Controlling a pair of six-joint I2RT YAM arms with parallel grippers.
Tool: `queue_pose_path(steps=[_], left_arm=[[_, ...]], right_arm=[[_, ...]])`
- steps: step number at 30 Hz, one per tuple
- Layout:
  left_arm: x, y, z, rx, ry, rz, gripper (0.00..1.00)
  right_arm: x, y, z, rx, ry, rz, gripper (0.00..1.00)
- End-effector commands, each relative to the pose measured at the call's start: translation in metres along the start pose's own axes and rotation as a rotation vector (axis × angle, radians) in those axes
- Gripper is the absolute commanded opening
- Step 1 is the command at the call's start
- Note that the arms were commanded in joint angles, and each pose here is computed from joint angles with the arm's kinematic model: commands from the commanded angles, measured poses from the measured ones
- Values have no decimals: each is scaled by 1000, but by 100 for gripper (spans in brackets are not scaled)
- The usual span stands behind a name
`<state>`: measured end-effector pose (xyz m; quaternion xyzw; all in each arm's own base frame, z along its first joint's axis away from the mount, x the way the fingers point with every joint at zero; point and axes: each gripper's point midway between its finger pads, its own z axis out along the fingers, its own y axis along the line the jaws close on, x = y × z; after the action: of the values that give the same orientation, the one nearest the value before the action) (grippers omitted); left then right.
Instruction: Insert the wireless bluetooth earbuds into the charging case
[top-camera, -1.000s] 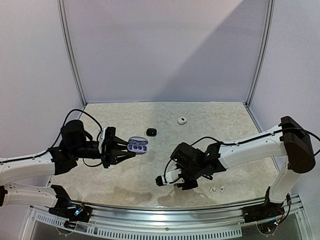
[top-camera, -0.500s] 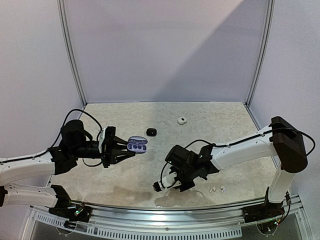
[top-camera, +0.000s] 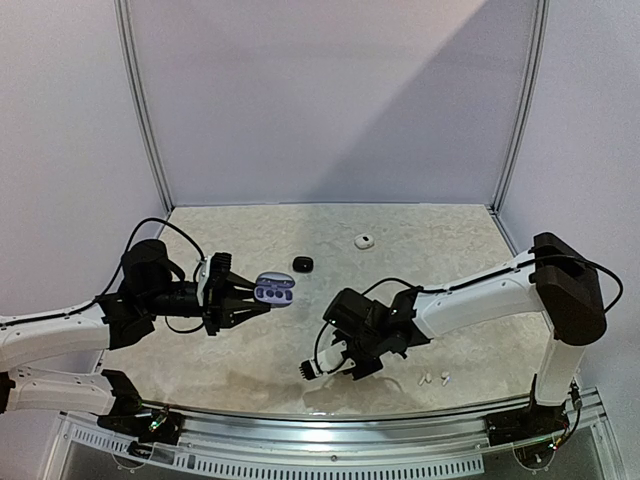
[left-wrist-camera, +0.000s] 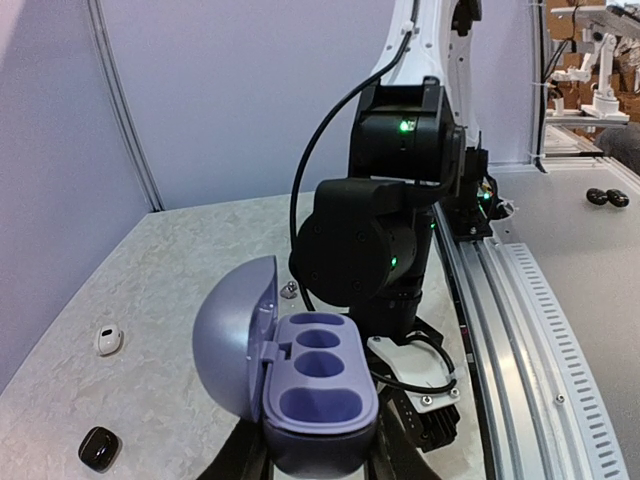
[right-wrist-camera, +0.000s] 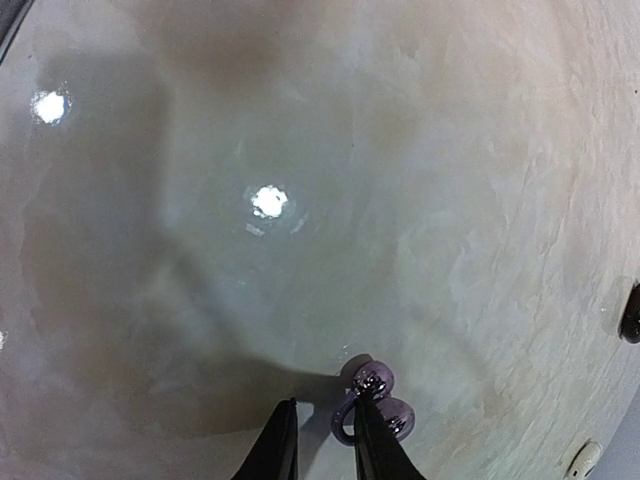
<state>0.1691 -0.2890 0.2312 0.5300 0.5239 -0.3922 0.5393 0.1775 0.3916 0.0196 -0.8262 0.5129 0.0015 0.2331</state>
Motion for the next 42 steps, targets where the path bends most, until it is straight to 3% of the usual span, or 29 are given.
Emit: queue_pose_path(steps=[1,18,33,42], left_arm=[[3,2,-2,-10,10,3,0],[4,2,-3,-11,11,3,0],[5,2,-3,-13,18,-2,0],[7,2,-3,-10,25,-3,0]], right_arm=[[-2,-12,4,31,14,-5,21],[7,-29,6,48,33,-27,12],[1,-29,-16,25,-10,-55,19],[28,-26,-23,20,31,-111,21]])
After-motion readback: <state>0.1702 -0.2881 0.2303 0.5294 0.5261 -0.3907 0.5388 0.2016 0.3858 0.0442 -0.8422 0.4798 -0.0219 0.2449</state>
